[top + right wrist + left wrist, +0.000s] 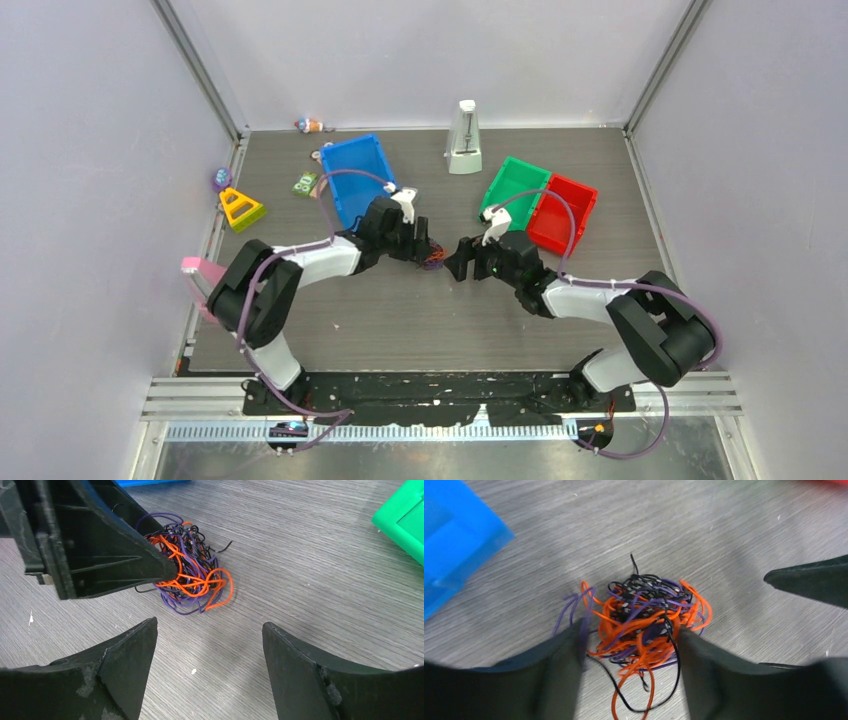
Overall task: Untangle the cables
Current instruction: Untie the cable.
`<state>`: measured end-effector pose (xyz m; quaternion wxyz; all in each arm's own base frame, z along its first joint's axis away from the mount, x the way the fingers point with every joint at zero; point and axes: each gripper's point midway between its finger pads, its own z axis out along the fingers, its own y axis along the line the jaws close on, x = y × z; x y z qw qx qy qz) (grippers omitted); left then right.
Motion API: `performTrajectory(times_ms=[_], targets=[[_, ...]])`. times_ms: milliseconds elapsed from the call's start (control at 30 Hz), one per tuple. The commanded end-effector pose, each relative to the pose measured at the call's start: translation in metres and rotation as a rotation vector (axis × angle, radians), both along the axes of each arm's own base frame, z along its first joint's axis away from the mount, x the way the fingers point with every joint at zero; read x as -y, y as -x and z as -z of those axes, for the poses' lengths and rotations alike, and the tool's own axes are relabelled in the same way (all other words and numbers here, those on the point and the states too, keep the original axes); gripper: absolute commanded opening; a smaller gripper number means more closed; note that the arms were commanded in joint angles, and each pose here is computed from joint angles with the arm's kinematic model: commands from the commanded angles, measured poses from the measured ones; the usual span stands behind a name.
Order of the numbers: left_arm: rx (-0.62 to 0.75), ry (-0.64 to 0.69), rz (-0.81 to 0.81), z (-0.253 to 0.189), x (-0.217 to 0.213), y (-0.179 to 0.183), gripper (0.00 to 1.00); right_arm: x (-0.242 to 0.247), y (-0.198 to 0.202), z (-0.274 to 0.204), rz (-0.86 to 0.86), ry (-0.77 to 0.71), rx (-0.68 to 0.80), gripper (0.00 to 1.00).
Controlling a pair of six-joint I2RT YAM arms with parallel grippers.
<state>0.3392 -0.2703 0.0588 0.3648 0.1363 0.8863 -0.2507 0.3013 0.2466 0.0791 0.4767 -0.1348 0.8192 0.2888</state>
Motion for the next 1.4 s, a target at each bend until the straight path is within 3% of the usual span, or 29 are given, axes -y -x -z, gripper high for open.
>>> performTrajectory(times_ms=[0, 67, 100, 267, 433, 633, 767, 1100, 1167, 1200, 1367], targets=[[-0.11, -0.032, 0.058, 0.013, 0.006, 0.008, 0.41, -0.015, -0.009, -0.02, -0.028, -0.064, 0.049, 0.81], [-0.11, -0.003, 0.101, 0.009, 0.013, 0.011, 0.06, -0.015, -0.008, -0.022, -0.031, -0.071, 0.052, 0.8], [-0.099, 0.019, 0.122, 0.005, 0.016, 0.014, 0.0, -0.015, -0.007, -0.024, -0.031, -0.074, 0.058, 0.8], [0.032, 0.208, 0.248, -0.035, 0.036, 0.029, 0.0, -0.009, -0.002, -0.042, -0.035, -0.095, 0.122, 0.79], [0.069, 0.306, 0.324, -0.055, 0.046, 0.041, 0.0, -0.004, 0.002, -0.051, -0.033, -0.11, 0.154, 0.7], [0.152, 0.437, 0.337, -0.08, 0.043, 0.045, 0.0, -0.009, 0.014, -0.05, -0.093, -0.146, 0.14, 0.76], [0.163, 0.473, 0.348, -0.086, 0.04, 0.047, 0.0, -0.011, 0.024, -0.057, -0.135, -0.181, 0.159, 0.75], [0.183, 0.54, 0.406, -0.099, 0.045, 0.056, 0.0, -0.035, 0.043, -0.069, -0.31, -0.278, 0.155, 0.38], [0.192, 0.532, 0.385, -0.099, 0.043, 0.054, 0.0, -0.034, 0.04, -0.067, -0.295, -0.273, 0.146, 0.2], [0.195, 0.518, 0.363, -0.098, 0.04, 0.051, 0.0, -0.03, 0.035, -0.069, -0.257, -0.268, 0.154, 0.1], [0.209, 0.424, 0.101, -0.08, -0.009, 0.025, 0.0, 0.045, -0.002, -0.047, 0.16, -0.195, 0.114, 0.05]])
